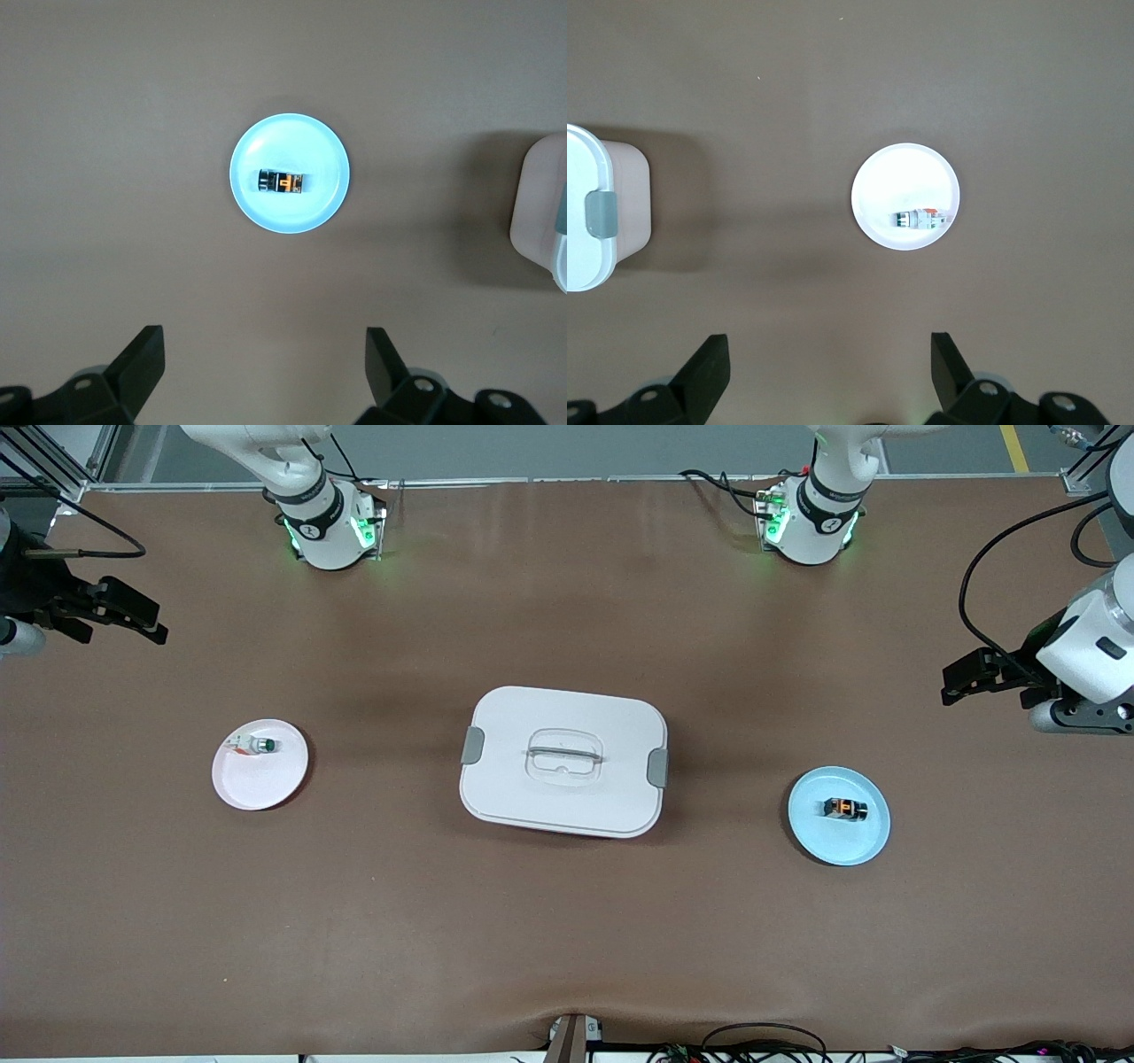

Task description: Transfer orange switch to right arm and place

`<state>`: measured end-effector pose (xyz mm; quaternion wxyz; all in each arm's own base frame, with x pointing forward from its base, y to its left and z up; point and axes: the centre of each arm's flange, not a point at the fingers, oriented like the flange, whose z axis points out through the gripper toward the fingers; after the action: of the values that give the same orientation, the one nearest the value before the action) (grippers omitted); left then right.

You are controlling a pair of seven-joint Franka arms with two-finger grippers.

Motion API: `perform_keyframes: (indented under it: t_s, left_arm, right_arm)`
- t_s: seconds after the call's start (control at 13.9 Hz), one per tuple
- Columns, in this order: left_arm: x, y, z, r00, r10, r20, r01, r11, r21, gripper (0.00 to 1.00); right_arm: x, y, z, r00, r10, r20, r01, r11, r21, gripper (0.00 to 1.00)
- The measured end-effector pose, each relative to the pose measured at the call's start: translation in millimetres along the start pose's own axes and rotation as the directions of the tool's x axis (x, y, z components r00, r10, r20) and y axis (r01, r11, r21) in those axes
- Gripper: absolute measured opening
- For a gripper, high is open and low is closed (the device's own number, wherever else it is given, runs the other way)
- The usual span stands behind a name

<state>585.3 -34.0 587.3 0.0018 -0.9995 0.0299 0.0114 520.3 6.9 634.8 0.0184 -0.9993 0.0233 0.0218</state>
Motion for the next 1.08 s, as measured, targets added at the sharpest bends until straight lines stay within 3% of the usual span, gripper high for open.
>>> perform_keyframes:
  t_s: [0.87,1.08]
  left_arm:
    - [0.0,-2.4,0.7,1.0,-0.005,0.002,0.005,1.0,-0.001,1.0]
    - [6.0,-2.5,18.9,0.999,-0.005,0.04,0.005,1.0,-0.002,1.0]
  right_arm:
    - [-0.1,0.1,0.3,1.0,0.0,0.002,0.0,1.0,0.0,1.0]
    - [-0.2,0.1,0.5,1.0,0.0,0.002,0.0,1.0,0.0,1.0]
